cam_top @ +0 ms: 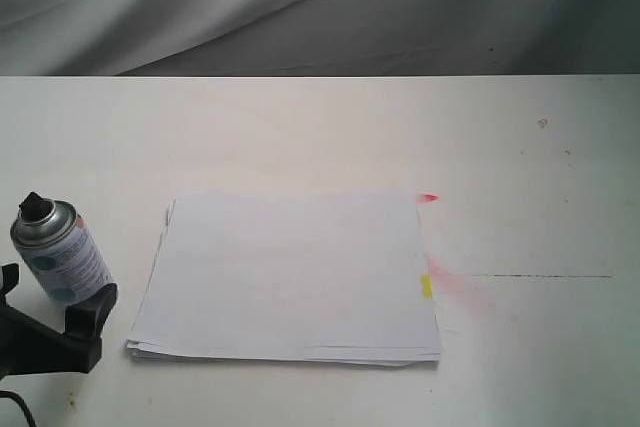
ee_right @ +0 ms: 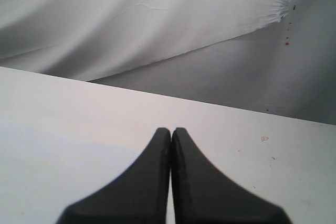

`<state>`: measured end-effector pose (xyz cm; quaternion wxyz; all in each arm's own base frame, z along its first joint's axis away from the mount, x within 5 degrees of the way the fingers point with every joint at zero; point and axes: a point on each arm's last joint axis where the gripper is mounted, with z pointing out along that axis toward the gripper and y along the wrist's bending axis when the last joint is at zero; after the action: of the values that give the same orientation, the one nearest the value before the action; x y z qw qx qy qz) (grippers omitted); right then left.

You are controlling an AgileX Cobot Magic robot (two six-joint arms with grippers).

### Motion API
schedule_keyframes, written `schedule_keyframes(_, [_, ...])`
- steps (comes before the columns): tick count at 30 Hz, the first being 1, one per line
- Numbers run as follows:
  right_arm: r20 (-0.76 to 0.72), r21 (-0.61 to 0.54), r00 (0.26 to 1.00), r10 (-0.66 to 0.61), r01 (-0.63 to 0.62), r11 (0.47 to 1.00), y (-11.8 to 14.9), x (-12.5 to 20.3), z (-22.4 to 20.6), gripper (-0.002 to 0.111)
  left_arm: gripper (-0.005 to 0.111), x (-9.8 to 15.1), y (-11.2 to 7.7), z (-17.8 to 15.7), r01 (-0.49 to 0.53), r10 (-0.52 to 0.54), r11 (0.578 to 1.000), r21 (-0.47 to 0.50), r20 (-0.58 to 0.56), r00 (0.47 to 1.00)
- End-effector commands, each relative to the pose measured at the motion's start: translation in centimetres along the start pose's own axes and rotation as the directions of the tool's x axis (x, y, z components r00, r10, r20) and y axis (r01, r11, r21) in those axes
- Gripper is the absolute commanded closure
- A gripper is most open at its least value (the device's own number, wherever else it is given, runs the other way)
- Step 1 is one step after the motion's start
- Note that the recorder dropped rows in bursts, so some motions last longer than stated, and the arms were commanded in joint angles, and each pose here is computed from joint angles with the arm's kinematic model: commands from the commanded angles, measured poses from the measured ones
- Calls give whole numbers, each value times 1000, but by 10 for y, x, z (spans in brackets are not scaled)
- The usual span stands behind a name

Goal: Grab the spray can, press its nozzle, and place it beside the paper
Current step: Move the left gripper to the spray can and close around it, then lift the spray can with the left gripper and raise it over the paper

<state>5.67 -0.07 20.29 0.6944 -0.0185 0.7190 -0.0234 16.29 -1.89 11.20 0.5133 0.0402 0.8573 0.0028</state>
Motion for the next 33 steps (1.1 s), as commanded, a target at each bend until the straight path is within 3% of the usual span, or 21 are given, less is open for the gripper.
schedule_keyframes(1, [4,-2,1000,-16,16,1000,0,0,0,108,12,-4,1,0,7,-7,1000,-12,52,999])
schedule_keyframes(17, [4,-2,1000,-16,16,1000,0,0,0,108,12,-17,2,19,11,-10,998,-57,22,1000])
schedule_keyframes(33, [4,-2,1000,-16,16,1000,0,0,0,108,12,-14,13,19,34,-35,994,-105,-5,999])
